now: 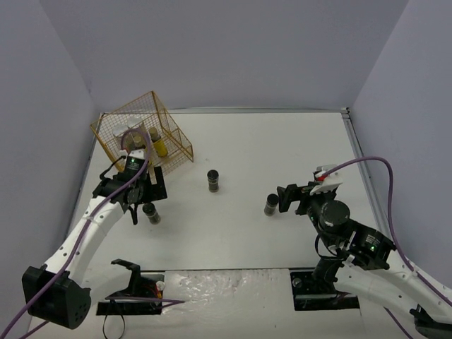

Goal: Organize the condiment bottles

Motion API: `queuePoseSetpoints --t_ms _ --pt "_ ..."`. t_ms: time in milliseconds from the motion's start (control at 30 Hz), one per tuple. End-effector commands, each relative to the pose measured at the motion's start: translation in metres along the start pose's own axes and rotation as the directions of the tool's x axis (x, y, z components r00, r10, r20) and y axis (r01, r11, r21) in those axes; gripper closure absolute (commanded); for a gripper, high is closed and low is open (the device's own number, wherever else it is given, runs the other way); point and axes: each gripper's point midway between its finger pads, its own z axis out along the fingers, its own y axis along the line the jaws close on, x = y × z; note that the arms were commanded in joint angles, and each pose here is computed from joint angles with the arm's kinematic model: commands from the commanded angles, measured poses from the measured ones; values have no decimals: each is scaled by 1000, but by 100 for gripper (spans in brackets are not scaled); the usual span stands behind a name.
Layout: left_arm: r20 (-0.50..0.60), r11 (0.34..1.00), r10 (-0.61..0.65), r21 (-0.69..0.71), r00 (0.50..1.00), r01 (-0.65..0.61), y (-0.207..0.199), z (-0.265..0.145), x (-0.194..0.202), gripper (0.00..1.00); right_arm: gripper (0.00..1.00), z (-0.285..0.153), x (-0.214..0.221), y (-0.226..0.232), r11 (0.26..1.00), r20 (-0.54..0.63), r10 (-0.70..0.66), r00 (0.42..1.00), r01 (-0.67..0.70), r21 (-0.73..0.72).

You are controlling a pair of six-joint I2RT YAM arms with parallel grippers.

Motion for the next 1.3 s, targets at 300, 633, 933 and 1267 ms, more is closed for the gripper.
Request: queuePoseSetpoints --t_ms 300,633,933,1267 --pt "-58 996 -80 -34 995 78 2 32 27 16 0 4 -7 10 999 24 23 999 -23 -26" --pt "-78 998 -66 -7 995 66 -6 30 33 49 0 6 -6 11 1000 18 19 1000 -18 -22" --pt "-61 998 -44 44 997 47 -20 21 28 83 0 8 -4 12 1000 15 16 1000 -15 -23" --pt "87 987 -34 159 996 20 -59 -26 -56 93 0 9 -2 12 1000 7 9 1000 -9 -18"
